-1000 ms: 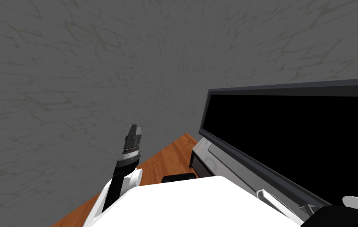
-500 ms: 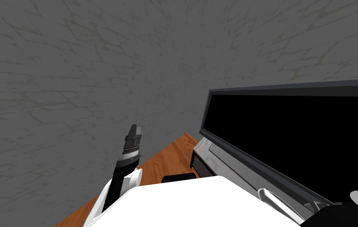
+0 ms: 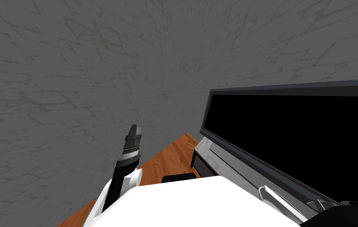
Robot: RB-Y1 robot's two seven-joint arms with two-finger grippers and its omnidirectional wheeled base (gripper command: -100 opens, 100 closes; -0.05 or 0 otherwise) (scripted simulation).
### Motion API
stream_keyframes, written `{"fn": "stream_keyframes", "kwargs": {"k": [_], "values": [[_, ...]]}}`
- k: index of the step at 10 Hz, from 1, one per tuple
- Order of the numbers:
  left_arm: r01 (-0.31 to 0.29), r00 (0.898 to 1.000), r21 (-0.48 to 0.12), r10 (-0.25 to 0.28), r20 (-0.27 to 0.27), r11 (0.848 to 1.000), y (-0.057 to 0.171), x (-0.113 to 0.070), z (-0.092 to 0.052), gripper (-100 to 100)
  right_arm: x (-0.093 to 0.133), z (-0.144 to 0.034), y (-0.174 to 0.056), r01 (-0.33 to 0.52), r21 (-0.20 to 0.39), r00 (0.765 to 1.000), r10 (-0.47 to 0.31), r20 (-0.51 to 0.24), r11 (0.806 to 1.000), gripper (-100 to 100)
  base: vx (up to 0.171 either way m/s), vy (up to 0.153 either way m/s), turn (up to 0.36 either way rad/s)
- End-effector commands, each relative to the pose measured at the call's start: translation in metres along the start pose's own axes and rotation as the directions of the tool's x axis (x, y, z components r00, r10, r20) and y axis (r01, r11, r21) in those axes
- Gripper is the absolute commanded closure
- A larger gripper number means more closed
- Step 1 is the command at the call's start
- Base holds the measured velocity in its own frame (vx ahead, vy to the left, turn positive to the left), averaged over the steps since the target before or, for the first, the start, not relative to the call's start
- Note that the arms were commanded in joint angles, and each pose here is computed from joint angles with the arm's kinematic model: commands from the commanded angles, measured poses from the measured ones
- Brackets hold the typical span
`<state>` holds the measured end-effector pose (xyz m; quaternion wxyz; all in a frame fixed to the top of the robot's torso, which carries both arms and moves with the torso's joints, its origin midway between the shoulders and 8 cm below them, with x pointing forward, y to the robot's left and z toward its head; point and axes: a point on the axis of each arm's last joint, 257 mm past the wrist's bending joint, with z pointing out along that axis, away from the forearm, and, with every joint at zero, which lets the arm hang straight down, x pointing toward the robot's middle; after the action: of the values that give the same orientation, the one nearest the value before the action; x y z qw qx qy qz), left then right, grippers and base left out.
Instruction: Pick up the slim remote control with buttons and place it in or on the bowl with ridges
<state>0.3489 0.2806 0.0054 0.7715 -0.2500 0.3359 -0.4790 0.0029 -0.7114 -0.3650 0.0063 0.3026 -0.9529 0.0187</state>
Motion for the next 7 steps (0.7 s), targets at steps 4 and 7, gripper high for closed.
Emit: {"fn": "stream_keyframes", "kwargs": {"k": [4, 7], "values": [[0.0, 1.0, 0.0, 0.0, 0.0, 1.0, 0.0, 0.0, 0.0, 0, 0.0021, -0.0039, 0.0013, -0.005, -0.015, 1.0, 0.005, 0.013, 1.0, 0, -0.001, 0.023, -0.009], [0.0, 1.0, 0.0, 0.0, 0.0, 1.0, 0.0, 0.0, 0.0, 0, 0.0021, -0.0039, 0.0012, -0.005, -0.014, 1.0, 0.005, 0.013, 1.0, 0, 0.0, 0.0, 0.0]]}}
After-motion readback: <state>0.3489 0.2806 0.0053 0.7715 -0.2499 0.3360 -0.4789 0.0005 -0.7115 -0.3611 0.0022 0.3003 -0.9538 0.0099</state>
